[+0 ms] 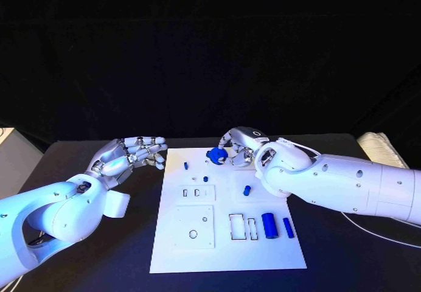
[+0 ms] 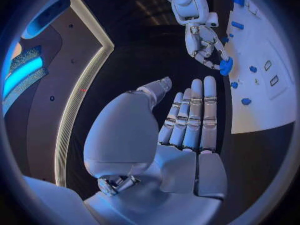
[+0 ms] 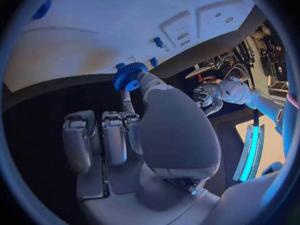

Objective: Assemble the parts on the task board

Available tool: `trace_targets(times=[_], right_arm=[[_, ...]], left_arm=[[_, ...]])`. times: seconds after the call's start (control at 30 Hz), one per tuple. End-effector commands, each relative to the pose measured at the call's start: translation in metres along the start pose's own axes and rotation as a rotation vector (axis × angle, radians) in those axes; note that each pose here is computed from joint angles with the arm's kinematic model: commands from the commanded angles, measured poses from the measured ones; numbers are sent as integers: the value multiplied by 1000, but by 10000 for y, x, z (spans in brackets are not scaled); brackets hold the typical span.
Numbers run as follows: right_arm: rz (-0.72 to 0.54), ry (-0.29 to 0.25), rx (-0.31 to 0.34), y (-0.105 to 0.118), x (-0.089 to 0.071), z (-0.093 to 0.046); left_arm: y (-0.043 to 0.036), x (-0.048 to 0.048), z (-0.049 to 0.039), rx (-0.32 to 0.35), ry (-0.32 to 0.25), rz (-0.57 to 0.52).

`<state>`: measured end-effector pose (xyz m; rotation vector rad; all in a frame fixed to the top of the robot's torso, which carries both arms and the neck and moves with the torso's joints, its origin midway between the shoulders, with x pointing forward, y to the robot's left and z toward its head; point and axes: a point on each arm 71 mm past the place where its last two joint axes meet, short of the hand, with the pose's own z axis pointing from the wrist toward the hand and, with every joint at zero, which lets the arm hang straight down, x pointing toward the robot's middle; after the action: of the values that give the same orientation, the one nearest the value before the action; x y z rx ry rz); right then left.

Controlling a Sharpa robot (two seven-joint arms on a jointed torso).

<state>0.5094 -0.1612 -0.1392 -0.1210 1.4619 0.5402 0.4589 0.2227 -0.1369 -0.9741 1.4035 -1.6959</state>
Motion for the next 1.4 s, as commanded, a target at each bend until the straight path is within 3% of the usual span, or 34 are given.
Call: trace_targets(times=[0.03, 0.57, 1.4], right_arm=[[-73, -24, -32, 102, 36, 36], [-122, 9, -21, 232, 263, 225], [-166, 50, 22, 203, 410, 287]], left_arm=[[-8, 33, 7, 5, 26, -6], [-1, 43, 20, 3, 30, -8], [4, 43, 24, -1, 32, -8]])
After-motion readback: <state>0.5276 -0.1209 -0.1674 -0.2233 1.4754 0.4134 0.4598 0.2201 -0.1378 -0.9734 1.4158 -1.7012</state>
